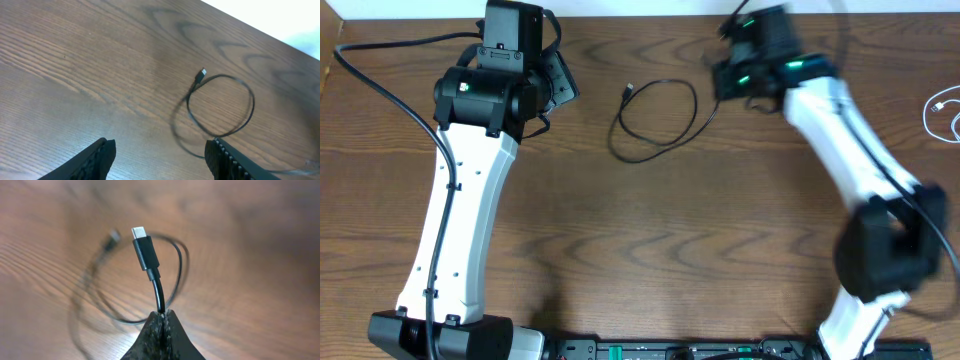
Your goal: Untangle cables
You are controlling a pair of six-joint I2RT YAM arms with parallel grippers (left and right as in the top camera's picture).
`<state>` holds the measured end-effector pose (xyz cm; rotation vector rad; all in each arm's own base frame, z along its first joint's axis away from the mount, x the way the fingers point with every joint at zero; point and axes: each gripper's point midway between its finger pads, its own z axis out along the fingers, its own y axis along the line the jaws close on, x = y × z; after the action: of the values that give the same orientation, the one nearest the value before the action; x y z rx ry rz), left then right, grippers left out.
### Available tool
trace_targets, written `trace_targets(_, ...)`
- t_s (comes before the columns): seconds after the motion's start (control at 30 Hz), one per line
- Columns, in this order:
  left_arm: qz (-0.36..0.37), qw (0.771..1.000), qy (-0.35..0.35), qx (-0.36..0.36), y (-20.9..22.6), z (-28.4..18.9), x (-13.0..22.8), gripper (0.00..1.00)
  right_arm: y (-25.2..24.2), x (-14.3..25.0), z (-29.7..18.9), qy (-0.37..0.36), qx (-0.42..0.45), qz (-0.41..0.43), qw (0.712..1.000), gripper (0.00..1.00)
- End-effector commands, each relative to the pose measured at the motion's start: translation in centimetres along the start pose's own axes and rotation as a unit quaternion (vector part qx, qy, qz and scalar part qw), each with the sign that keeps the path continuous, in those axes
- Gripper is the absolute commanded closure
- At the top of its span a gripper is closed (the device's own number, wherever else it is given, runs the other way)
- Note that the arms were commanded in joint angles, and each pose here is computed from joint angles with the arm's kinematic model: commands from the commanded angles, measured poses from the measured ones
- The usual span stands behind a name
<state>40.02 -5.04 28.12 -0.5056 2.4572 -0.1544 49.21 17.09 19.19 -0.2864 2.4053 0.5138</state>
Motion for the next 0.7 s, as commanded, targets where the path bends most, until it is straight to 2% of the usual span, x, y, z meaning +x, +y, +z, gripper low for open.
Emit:
trace_targets(0.0, -0.009, 1.000, 0.000, -0.002, 0.1, 0.0, -0.1, 0.37, 0.6, -3.2, -5.4, -0.061, -0.030, -0.031, 0.997, 0.99)
trace_targets(0.17, -0.009, 1.000, 0.000, -0.002, 0.1, 0.0, -0.1, 0.37, -2.5, -5.8, -11.3, -0.124, 0.001, 0.010, 0.992, 0.99)
trace_targets(0.3, -0.011, 1.000, -0.001, -0.001, 0.1, 0.0, -0.1, 0.37, -5.2, -5.3, -12.6, -0.122, 0.026, 0.056, 0.991, 0.99)
trace_targets(0.43, -0.011, 1.000, -0.001, -0.001, 0.0, 0.0, -0.1, 0.37, -6.2, -3.6, -10.6, -0.083, 0.037, 0.079, 0.993, 0.99)
trace_targets(0.67, -0.015, 1.000, -0.002, 0.000, 0.0, 0.0, -0.2, 0.37, -4.9, -0.2, -3.2, -0.002, 0.016, 0.125, 0.992, 0.99)
